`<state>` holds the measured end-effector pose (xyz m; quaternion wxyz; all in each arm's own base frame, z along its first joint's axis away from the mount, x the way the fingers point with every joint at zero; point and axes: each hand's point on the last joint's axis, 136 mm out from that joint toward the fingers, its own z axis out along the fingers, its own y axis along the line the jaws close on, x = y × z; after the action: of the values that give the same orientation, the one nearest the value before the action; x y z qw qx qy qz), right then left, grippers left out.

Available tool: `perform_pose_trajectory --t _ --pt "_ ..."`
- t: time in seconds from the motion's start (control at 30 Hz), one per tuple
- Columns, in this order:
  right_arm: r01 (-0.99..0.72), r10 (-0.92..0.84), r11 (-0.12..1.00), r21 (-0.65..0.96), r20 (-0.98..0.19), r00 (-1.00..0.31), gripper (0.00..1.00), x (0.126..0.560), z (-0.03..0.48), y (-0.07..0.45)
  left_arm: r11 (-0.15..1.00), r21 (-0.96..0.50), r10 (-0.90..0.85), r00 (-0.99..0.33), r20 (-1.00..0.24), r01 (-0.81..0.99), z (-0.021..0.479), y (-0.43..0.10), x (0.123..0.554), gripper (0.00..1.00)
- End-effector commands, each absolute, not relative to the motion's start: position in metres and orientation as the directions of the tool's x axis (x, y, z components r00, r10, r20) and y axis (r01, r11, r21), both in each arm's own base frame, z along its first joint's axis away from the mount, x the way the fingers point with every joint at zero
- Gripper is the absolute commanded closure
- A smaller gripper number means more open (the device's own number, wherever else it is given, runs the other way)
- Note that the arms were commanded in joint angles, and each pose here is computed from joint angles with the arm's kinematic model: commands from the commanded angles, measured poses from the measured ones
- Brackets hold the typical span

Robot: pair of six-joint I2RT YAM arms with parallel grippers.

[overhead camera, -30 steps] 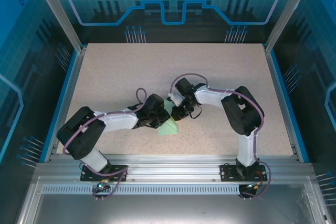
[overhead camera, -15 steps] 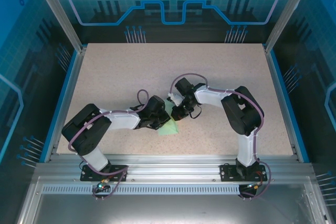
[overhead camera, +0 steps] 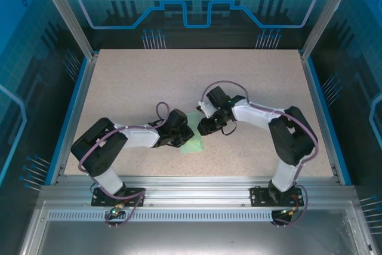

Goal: Fold a paper plane with a square sheet of paper (pick it up from the middle)
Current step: Fold the triangle a second time at the center of the table.

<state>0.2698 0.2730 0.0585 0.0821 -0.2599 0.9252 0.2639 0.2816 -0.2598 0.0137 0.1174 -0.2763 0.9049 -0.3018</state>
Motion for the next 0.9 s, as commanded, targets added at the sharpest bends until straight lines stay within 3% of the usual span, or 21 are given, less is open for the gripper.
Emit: perform_pose_trajectory --t 0.0,0.13,0.3,0.87 --pt "-0.486 -0.404 0.676 0.554 -0.273 -0.873 0.75 0.249 0.068 0.284 0.686 -0.553 -0.577 -0.817 -0.019 -0.472 -0.009 -0.251 0.268 0.84" --pt "-0.501 -0.453 0.612 0.612 -0.248 -0.856 0.83 0.220 0.069 0.303 0.686 -0.554 -0.577 -0.817 -0.020 -0.471 -0.008 -0.251 0.268 0.84" --pt "-0.481 -0.461 0.634 0.605 -0.204 -0.864 0.87 0.213 0.056 0.306 0.687 -0.555 -0.576 -0.817 -0.023 -0.469 -0.007 -0.251 0.269 0.84" --pt "-0.417 -0.449 0.737 0.532 -0.075 -0.890 0.88 0.216 0.015 0.283 0.696 -0.544 -0.568 -0.823 -0.020 -0.467 -0.008 -0.251 0.268 0.84"
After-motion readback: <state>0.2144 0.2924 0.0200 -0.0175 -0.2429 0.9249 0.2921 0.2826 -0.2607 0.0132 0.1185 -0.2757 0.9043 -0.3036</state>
